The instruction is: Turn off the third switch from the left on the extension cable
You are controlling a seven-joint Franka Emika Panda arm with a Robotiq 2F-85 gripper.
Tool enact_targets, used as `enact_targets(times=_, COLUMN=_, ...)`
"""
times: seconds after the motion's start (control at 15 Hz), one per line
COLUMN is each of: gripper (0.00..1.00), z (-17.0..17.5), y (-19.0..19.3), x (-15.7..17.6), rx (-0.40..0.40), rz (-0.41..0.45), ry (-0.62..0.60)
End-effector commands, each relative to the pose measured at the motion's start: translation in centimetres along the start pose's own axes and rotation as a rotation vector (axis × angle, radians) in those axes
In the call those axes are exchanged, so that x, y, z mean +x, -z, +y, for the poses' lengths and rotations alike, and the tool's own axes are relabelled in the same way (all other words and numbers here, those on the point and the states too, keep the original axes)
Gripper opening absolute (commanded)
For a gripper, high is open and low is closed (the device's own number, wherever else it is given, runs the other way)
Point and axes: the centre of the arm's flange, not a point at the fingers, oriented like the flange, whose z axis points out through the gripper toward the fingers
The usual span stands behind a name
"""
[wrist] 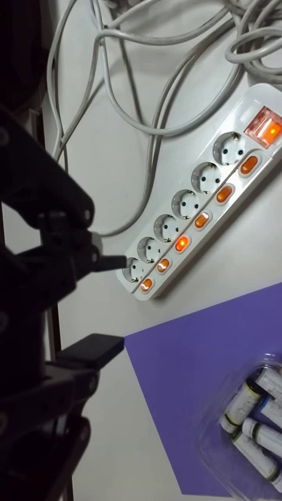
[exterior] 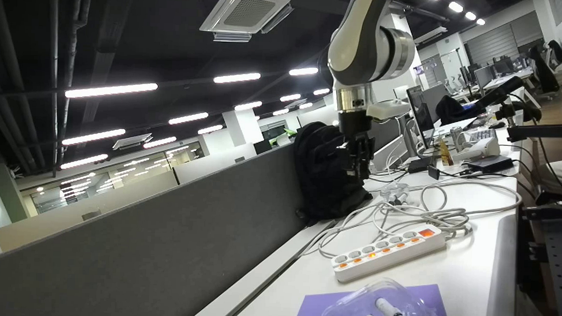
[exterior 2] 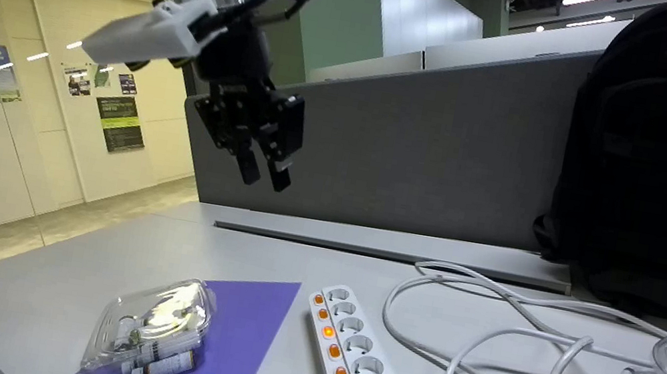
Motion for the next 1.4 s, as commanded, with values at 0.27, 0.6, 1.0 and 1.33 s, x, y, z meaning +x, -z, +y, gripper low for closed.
enact_targets(times=0.27, gripper=0.00, z=1.1, y=-8.3, x=5.3, rx=0.013, rz=-0.091, ry=-0.085)
enact_targets(times=0.6, gripper=0.00, z=2.0, y=-11.8, x=6.2, rx=-0.008, rz=-0.146, ry=-0.098)
enact_targets(times=1.0, gripper=0.01, z=2.2, y=-13.2, x=5.1, rx=-0.014, rz=-0.172, ry=-0.087)
enact_targets(times=1.33, gripper=0.00, z=1.9, y=-14.2, x=3.5, rx=-0.063, rz=-0.114, ry=-0.042)
